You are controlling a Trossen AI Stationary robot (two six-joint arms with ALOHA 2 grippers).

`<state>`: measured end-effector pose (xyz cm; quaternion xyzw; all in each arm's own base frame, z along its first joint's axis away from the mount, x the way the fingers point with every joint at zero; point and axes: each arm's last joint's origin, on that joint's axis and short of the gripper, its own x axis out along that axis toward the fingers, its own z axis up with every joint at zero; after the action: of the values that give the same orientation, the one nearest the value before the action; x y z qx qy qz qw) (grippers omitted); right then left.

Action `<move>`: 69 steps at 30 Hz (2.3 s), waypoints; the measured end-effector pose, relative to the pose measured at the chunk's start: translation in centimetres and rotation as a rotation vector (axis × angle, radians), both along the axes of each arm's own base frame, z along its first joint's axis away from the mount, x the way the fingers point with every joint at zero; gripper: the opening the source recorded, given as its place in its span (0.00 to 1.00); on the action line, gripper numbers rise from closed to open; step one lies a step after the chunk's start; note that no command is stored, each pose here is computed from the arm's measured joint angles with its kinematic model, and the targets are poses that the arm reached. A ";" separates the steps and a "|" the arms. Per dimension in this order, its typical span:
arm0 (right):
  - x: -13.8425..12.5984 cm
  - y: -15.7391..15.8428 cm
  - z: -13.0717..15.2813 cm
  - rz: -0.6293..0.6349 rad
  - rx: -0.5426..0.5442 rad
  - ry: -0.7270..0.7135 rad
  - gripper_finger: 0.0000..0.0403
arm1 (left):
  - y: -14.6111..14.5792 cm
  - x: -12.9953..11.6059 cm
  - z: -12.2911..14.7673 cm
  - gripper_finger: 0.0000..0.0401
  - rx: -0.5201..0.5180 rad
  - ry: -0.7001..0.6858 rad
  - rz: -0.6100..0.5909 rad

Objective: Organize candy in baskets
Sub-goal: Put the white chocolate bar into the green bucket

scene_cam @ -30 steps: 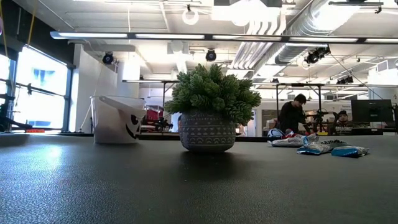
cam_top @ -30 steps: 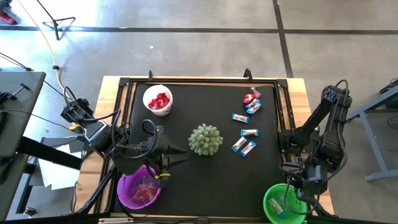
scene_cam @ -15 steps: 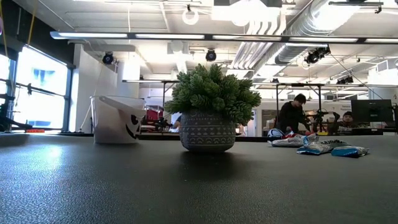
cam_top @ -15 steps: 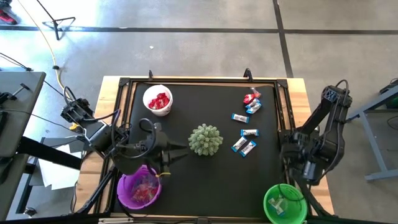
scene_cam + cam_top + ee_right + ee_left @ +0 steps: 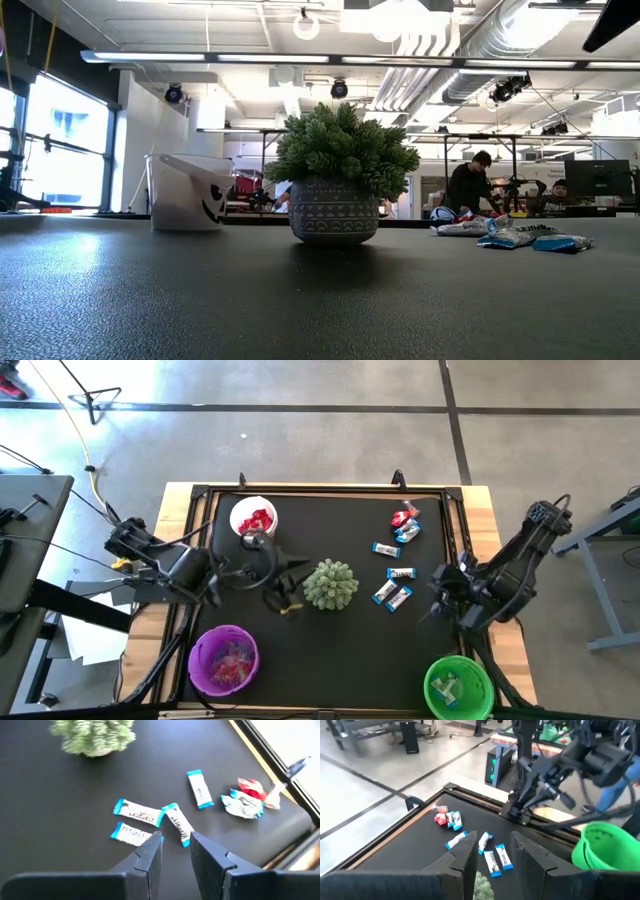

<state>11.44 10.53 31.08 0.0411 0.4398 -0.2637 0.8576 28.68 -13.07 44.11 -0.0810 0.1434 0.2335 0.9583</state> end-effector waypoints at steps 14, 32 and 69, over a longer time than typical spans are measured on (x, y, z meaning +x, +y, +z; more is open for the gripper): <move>2.8 -3.1 -8.8 0.027 0.214 0.212 0.23 | 1.4 -2.0 2.0 0.25 0.149 0.062 -0.164; 6.7 -9.7 -11.4 0.230 0.257 0.154 0.23 | 5.9 -9.8 4.3 0.25 0.267 0.197 -0.230; 9.1 -13.9 -14.0 0.327 0.387 0.376 0.38 | 11.9 -10.6 4.3 0.25 0.282 0.313 0.009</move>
<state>20.50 -3.40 17.11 0.0827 0.6335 -0.0369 0.7684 18.10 -1.17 48.41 0.0905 0.2558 0.2655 0.9252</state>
